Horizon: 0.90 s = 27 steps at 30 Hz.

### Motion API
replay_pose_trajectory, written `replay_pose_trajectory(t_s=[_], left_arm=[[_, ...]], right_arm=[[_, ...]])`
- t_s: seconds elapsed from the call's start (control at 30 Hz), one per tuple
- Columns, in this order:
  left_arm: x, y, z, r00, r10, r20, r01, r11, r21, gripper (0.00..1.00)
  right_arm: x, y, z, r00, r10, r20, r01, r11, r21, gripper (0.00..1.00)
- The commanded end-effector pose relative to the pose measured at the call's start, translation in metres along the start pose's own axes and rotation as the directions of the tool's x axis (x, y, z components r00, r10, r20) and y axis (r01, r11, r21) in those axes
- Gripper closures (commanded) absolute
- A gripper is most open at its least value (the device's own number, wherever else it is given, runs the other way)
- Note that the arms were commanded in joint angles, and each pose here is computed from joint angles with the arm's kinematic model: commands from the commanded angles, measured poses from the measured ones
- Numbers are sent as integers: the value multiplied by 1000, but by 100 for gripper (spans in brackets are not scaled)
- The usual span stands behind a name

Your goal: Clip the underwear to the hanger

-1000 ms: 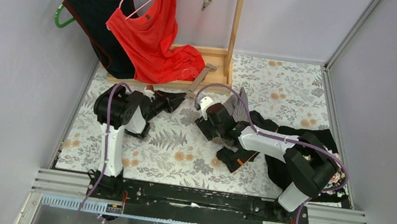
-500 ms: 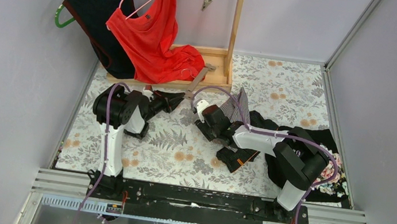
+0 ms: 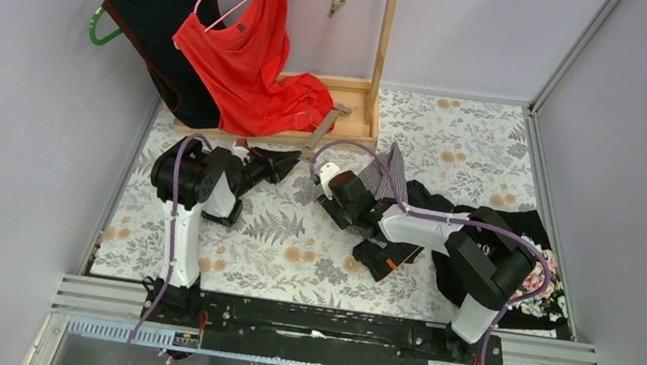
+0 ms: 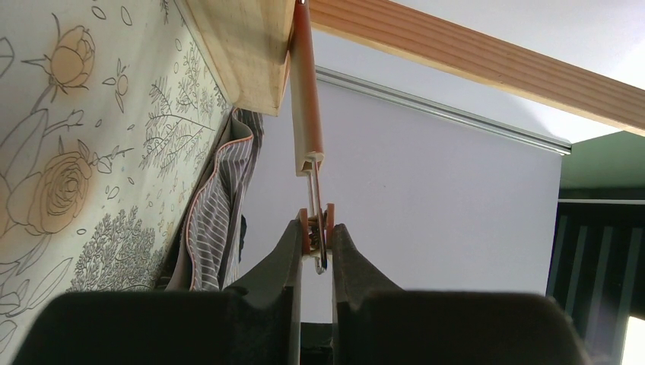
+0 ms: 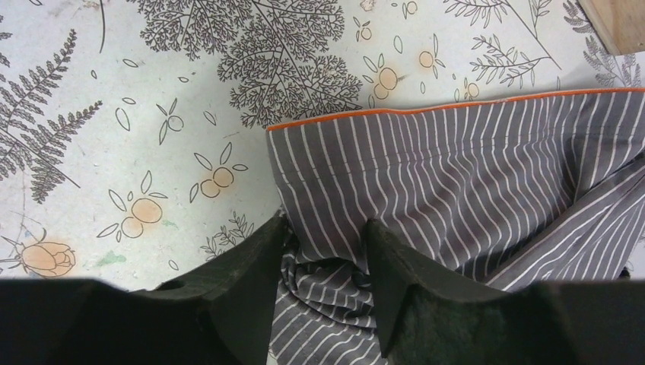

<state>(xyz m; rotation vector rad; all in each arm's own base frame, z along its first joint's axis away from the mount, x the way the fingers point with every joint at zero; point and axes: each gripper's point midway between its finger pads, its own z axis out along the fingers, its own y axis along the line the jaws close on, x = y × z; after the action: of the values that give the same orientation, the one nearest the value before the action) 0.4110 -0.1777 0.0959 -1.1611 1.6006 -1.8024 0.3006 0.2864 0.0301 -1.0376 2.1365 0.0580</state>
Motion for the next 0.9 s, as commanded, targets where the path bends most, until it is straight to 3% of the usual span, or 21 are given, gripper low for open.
replay_pose_trajectory(t_s=[0.0,0.2,0.27,0.43,0.87], left_arm=[[4,-15,-3,999,24,-25,-22,998,59,100],[4,-14,-4,999,21,-27,-20,998,56,100],[3,-14,-4,999,21,-25,-20,998,56,100],[3,-13,-4,999,20,-27,-19,998,53,100],[10,-12,-13,998,45,-42,-43,998,44,100]], right_arm=[[-30,-4,-3,997,1,80,-4,999,33,54],[-31,-3,0,997,10,75,-13,999,30,78],[-32,-4,-2,997,14,80,-17,999,33,80],[-41,-9,-14,992,38,123,-44,998,44,86],[-68,-16,-22,981,65,183,-76,996,54,86]])
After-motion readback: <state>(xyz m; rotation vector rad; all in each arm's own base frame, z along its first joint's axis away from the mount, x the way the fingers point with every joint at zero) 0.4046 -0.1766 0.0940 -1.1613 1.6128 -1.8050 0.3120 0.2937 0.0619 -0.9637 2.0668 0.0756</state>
